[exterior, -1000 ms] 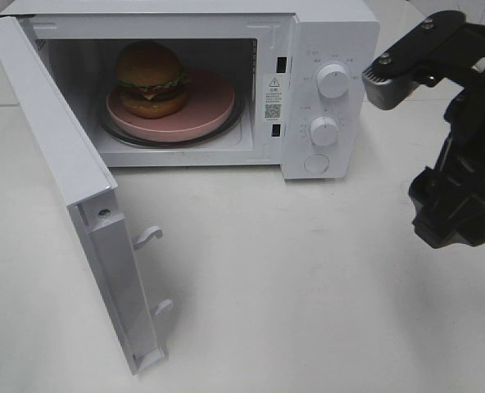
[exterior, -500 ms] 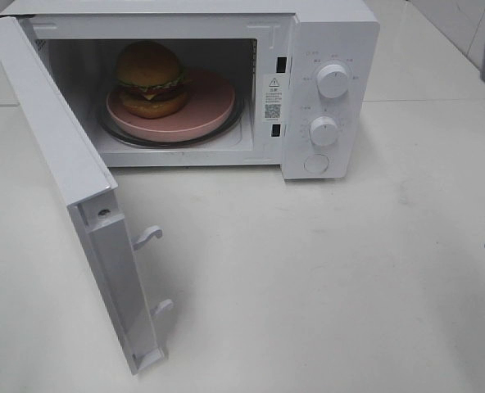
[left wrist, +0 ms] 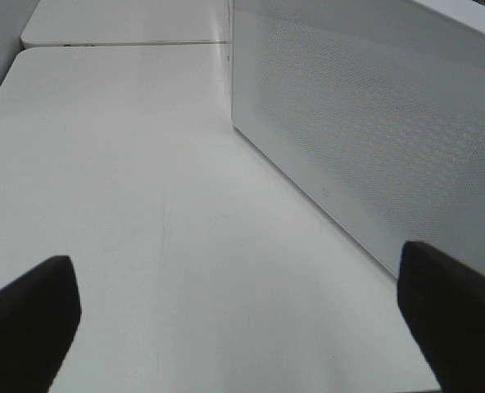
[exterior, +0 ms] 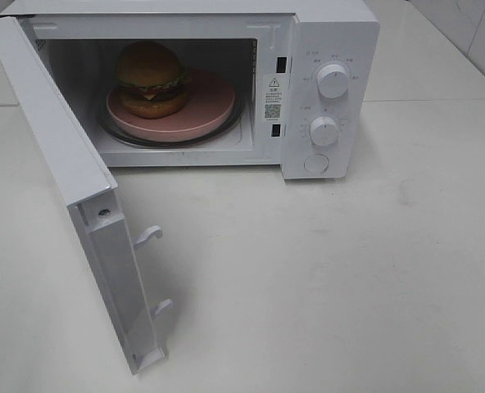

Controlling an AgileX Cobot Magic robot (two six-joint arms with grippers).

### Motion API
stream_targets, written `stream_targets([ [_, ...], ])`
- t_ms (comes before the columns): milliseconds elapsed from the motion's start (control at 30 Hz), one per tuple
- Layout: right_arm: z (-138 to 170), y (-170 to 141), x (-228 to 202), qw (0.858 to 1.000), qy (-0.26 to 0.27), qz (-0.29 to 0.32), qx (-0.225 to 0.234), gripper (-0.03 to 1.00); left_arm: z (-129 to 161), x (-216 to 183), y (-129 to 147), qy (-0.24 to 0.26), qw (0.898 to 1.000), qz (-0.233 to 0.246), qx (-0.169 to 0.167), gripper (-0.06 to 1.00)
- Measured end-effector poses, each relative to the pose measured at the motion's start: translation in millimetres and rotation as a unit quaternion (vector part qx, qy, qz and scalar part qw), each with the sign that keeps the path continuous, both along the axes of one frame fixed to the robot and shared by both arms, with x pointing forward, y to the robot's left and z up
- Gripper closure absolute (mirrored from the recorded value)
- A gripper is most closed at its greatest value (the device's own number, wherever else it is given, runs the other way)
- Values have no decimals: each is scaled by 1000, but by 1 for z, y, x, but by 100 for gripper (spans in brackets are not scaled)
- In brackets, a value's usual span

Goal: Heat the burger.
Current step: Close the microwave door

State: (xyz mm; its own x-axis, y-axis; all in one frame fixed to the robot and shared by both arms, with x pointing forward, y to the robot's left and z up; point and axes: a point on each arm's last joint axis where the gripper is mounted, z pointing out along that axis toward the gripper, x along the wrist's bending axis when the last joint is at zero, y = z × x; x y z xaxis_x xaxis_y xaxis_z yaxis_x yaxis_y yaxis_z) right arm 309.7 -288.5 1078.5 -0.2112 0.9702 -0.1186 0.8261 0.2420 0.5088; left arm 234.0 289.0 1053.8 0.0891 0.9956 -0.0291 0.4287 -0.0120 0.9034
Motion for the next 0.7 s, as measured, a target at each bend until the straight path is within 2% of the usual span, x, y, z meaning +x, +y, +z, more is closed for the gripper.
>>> stream_targets([
  [367, -25, -20, -45, 994, -83, -60, 31, 20, 0, 0, 0, 0, 1000, 0, 0, -5],
  [567, -22, -24, -68, 977, -186, -85, 60, 20, 0, 0, 0, 0, 1000, 0, 0, -5],
  [700, -28, -25, -74, 969, -219, -94, 67, 20, 0, 0, 0, 0, 1000, 0, 0, -5],
])
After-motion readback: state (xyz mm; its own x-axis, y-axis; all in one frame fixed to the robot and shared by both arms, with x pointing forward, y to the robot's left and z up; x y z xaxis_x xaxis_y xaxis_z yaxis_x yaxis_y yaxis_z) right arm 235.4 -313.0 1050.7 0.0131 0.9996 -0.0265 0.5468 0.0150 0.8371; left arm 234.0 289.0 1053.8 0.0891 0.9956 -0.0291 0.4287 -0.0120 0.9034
